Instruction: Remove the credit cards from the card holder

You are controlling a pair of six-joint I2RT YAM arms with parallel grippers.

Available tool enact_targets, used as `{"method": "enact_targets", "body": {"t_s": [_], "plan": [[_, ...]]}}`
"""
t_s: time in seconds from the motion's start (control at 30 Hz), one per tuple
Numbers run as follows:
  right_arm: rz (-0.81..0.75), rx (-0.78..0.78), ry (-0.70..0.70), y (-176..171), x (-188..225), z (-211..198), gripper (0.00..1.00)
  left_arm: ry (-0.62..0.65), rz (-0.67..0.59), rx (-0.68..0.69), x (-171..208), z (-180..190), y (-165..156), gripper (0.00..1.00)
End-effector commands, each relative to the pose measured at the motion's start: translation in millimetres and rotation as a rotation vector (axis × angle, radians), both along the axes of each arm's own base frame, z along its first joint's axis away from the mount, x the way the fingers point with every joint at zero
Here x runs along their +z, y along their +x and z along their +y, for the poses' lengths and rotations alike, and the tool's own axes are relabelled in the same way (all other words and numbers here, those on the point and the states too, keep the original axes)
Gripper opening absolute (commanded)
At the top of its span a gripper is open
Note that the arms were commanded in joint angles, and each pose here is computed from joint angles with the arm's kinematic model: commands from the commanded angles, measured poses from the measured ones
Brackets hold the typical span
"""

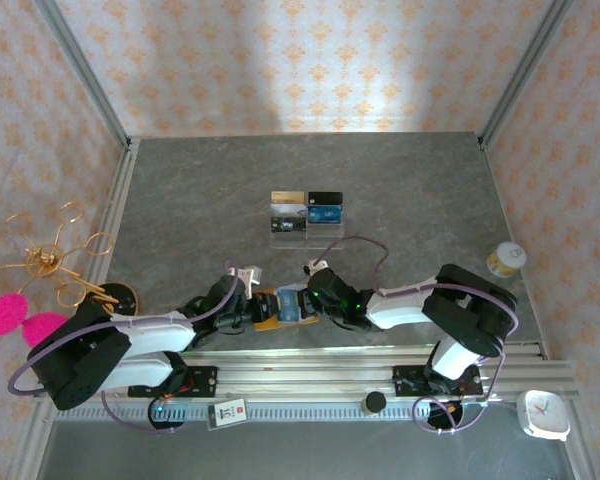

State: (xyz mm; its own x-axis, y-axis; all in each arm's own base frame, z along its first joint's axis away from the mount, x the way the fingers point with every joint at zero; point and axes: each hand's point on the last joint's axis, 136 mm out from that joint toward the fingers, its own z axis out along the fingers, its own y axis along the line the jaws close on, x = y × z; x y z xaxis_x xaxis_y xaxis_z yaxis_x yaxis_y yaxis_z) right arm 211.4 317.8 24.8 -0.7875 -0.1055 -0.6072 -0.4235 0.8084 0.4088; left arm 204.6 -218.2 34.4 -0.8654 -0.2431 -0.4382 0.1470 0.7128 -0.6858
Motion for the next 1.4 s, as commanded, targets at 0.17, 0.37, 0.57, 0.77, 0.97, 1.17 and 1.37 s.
{"method": "enact_targets", "body": {"t_s": [0.17, 0.37, 0.57, 0.77, 0.97, 1.17, 1.37], "plan": [[0.079, -0.020, -0.138, -14.9, -37.4, -25.9, 0.00, -0.107, -0.025, -0.025, 15.8, -10.0, -3.5, 0.13], [0.074, -0.019, -0.140, -13.1, -35.5, -24.0, 0.00, -0.107, -0.010, -0.044, 13.7, -13.1, -5.3, 0.14], [0.073, -0.022, -0.140, -12.5, -34.8, -23.6, 0.00, -0.109, 0.007, -0.048, 9.0, -13.4, -7.8, 0.14], [0.068, -0.038, -0.146, -10.8, -34.0, -26.6, 0.00, -0.112, 0.009, -0.038, 9.2, -11.2, -7.9, 0.00], [0.071, -0.061, -0.156, -9.5, -36.8, -33.1, 0.00, -0.046, -0.004, 0.036, 9.6, 16.4, -8.0, 0.00], [0.071, -0.061, -0.151, -8.8, -36.2, -32.0, 0.00, -0.056, 0.001, 0.038, 7.6, 21.5, -13.8, 0.00], [0.073, -0.045, -0.138, -9.5, -34.4, -27.3, 0.00, -0.081, 0.002, 0.035, 8.8, 15.9, -10.4, 0.29]]}}
